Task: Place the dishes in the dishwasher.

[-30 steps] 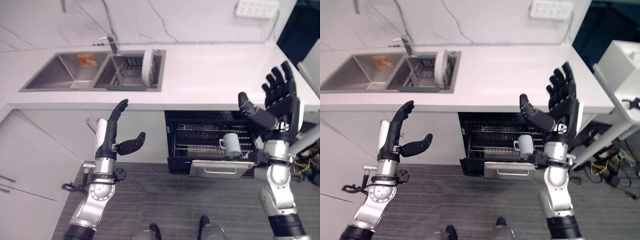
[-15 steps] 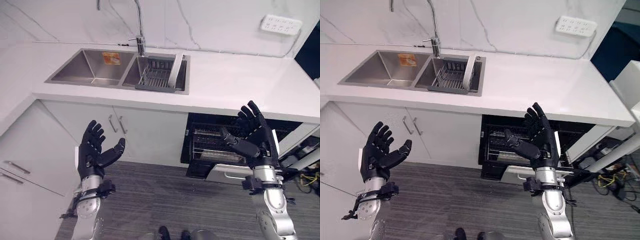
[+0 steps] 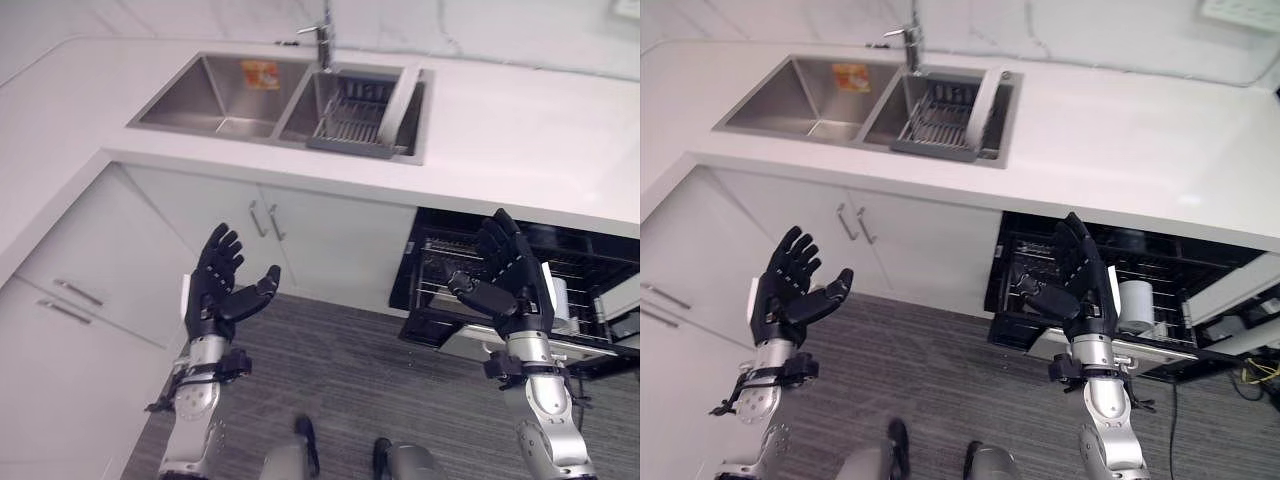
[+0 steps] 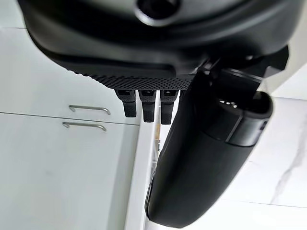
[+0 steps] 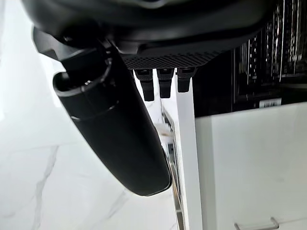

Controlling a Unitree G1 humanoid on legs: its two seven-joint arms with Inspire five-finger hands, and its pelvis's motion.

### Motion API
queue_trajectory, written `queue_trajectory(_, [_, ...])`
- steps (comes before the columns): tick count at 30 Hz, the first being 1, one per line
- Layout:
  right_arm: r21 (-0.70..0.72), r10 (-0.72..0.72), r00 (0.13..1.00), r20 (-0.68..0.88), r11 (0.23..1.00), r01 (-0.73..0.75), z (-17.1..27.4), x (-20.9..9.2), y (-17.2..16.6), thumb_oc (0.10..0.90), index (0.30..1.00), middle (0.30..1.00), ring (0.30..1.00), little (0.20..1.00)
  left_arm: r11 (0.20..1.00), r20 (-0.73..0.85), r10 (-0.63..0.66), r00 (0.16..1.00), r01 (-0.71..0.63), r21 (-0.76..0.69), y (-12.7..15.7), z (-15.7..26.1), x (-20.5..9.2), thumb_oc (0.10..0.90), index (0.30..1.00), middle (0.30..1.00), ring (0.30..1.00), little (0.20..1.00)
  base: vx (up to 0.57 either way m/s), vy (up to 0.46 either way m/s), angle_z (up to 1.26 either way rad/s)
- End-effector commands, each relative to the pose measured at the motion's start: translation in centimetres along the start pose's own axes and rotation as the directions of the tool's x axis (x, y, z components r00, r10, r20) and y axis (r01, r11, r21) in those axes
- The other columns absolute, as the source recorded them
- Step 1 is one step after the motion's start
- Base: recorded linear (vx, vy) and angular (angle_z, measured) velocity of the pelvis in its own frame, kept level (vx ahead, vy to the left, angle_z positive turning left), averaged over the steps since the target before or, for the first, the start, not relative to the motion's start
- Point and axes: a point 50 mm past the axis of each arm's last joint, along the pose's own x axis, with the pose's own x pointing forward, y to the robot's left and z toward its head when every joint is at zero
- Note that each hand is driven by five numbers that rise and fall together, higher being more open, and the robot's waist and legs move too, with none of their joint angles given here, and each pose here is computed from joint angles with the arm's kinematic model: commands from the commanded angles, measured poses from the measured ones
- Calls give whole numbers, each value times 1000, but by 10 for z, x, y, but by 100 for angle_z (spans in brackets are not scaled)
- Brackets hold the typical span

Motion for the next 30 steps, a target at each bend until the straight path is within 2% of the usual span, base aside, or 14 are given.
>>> queue_trajectory(1, [0,64,961,270,998,-67,47,16,6,800,900,900,900,900,991,179,-124,976,113,69,-3,39,14,800,900,900,900,900,302,340,-13])
queue_trajectory(4, [38,57,960,273,997,-69,46,15,6,800,900,900,900,900,976,149,-188,971,169,136,-10,38,16,800,900,900,900,900,272,308,-22])
queue_trajectory(10, [69,27,961,274,996,-47,43,12,12,800,900,900,900,900,961,121,-223,967,197,194,-10,35,15,800,900,900,900,900,214,255,16])
queue_trajectory(15, [73,37,961,276,996,-59,42,9,13,800,900,900,900,900,948,135,-231,963,192,255,-5,43,15,800,900,900,900,900,90,143,-44])
queue_trajectory(25, [111,-2,955,296,993,-33,44,8,8,800,900,900,900,900,920,129,-227,965,169,354,-3,39,8,800,900,900,900,900,77,-104,-12])
queue_trajectory(30, [111,44,953,299,991,-80,44,10,18,800,900,900,900,900,935,139,-161,977,106,339,5,42,5,800,900,900,900,900,152,-330,-47])
